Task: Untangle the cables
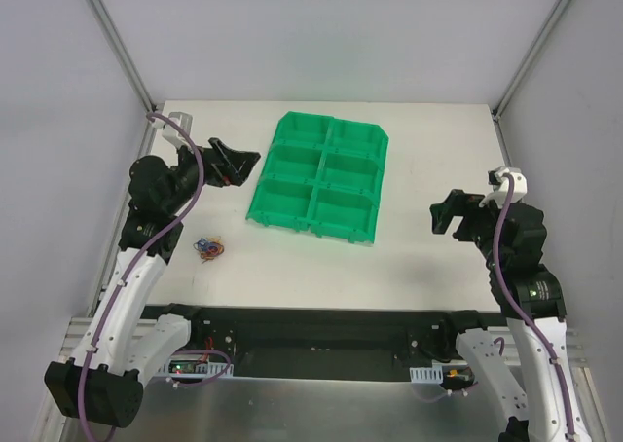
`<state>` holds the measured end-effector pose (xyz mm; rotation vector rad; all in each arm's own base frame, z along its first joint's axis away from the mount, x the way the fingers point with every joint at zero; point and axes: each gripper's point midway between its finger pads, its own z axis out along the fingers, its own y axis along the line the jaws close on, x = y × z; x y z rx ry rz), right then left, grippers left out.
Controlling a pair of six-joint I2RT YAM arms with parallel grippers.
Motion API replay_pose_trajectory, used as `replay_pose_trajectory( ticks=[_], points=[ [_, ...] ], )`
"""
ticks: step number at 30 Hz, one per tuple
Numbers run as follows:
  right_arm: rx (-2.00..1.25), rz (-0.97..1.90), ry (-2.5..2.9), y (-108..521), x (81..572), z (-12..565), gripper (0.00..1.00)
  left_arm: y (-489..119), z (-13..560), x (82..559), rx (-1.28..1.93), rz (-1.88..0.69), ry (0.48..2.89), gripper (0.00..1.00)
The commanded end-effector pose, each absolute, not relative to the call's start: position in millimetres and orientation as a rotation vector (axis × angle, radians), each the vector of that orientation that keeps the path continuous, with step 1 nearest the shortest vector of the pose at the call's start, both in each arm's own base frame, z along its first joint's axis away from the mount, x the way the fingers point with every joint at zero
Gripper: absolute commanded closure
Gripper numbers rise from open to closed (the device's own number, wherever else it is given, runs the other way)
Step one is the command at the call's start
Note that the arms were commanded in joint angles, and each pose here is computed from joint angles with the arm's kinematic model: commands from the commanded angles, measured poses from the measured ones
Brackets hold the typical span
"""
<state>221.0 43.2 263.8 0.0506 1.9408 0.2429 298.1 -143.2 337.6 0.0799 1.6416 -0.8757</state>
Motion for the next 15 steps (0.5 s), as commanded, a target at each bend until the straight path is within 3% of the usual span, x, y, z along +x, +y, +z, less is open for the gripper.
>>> replay_pose_trajectory(
  ticks=[1,7,15],
  points=[
    [0.061,0.287,1.939,49,224,263,0.04,-133,336,308,-0.091,-0.831,1.654,0.01],
    [0.056,0.302,1.943,51,221,268,0.04,-71,261,312,-0.457,-0.441,1.946,0.01],
    [0.193,0.161,1.987,25,225,251,0.04,-24,148,249,-0.908,-0.126,2.192,0.01]
  ],
)
